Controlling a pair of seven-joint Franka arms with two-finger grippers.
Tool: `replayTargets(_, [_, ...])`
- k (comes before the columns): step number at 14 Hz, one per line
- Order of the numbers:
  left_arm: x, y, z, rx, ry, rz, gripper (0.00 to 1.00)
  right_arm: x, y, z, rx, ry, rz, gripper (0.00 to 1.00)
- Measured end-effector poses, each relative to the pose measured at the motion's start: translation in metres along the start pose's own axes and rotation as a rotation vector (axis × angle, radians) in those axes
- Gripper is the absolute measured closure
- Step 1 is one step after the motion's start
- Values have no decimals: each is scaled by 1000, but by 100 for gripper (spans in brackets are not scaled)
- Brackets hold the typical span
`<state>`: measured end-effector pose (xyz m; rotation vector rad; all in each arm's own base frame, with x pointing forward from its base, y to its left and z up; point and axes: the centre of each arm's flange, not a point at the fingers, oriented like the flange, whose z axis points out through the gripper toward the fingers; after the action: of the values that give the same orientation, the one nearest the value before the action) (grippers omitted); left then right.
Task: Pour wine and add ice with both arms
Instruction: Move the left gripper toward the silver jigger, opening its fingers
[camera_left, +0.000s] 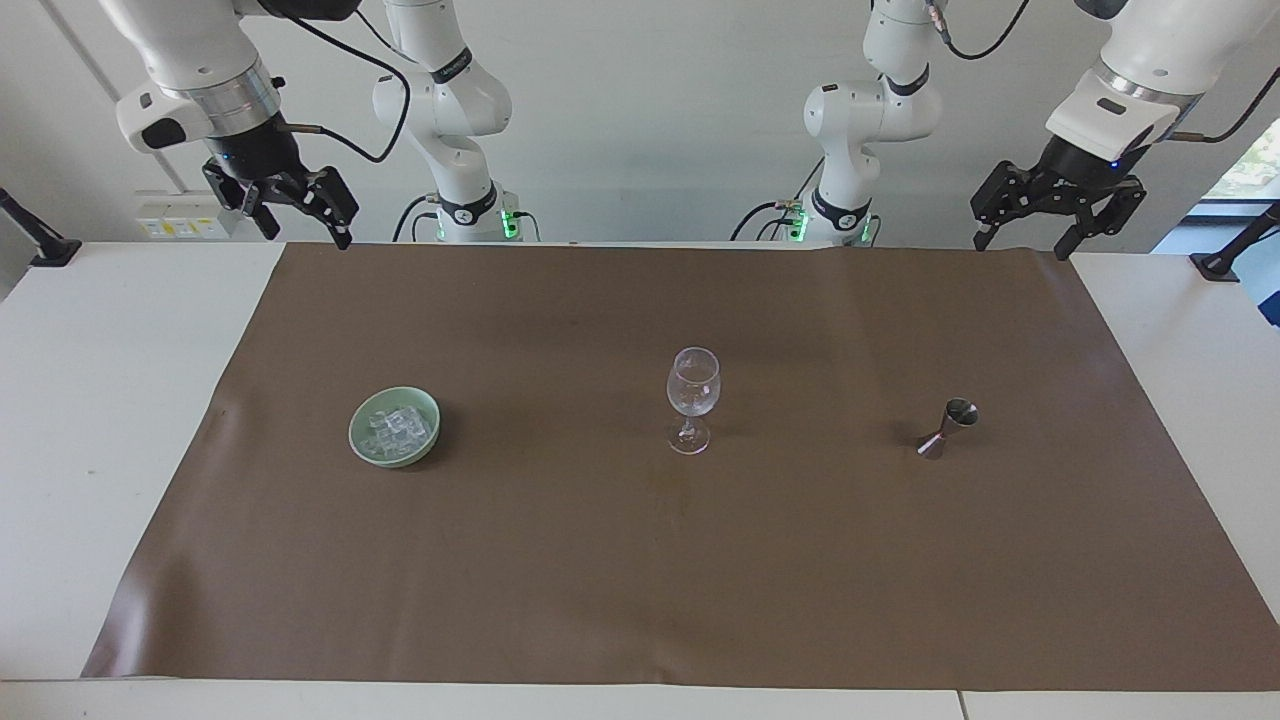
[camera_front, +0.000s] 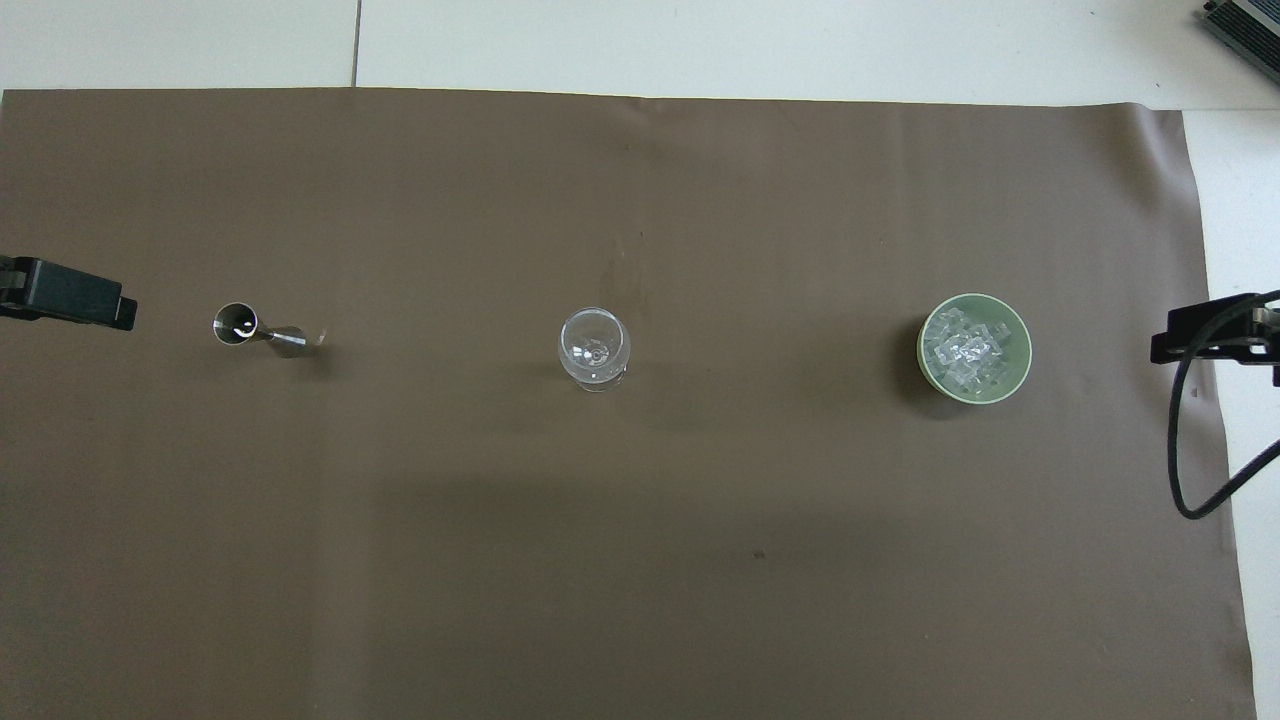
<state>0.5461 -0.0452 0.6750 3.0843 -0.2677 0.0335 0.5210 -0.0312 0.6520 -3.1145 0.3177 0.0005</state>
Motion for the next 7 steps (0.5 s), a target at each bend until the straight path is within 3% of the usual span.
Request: replayTargets(7, [18, -3, 23, -2, -11, -1, 0, 0, 0, 0, 0, 0, 0, 0])
